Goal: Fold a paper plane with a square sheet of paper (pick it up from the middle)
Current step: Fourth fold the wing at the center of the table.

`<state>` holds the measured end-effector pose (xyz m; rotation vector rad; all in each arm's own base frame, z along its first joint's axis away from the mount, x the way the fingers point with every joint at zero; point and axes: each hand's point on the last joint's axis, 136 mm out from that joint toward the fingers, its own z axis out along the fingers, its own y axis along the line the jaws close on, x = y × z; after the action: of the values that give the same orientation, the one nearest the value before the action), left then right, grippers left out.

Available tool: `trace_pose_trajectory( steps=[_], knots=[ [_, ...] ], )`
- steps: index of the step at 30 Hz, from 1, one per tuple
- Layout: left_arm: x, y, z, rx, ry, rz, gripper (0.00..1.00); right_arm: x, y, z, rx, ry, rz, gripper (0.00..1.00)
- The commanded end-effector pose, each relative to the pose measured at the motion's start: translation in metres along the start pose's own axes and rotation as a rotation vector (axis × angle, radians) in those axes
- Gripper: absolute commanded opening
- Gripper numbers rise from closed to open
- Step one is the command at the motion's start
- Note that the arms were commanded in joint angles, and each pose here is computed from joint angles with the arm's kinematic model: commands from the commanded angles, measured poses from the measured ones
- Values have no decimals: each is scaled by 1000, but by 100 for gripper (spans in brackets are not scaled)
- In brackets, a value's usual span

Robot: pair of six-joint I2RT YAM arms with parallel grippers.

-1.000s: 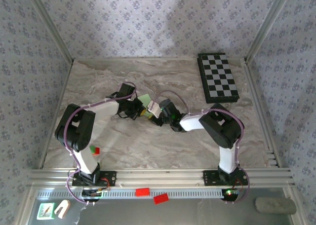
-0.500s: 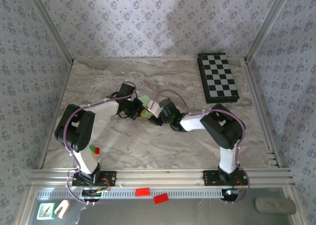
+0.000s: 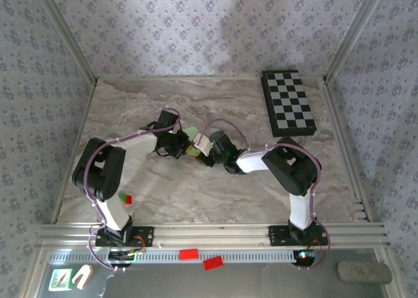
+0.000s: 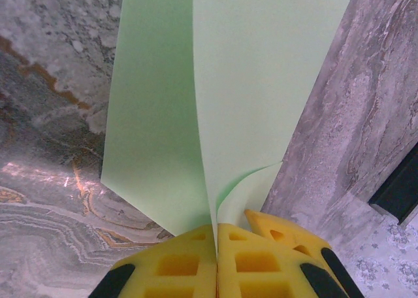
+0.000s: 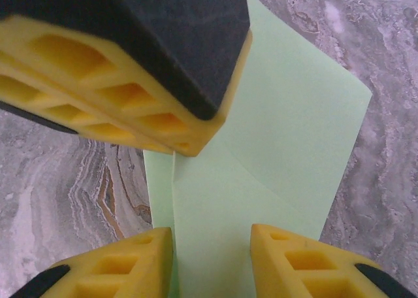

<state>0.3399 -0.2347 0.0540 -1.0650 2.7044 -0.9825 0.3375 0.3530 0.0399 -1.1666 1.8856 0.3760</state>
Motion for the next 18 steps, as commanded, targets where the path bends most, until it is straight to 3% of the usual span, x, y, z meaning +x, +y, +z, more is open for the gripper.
trace_pose_trajectory(
  steps=[1,9,18],
  knots=[
    [6,-17,-14,35,-1,9,8,0,2,5,-6,14,-20,33],
    [-7,-25,-32,81,-56,0,17,2,6,3,-29,11,-2,17],
    [-32,-7,-67,180,-166,-41,32,-1,10,-2,-85,-28,98,12]
  ],
)
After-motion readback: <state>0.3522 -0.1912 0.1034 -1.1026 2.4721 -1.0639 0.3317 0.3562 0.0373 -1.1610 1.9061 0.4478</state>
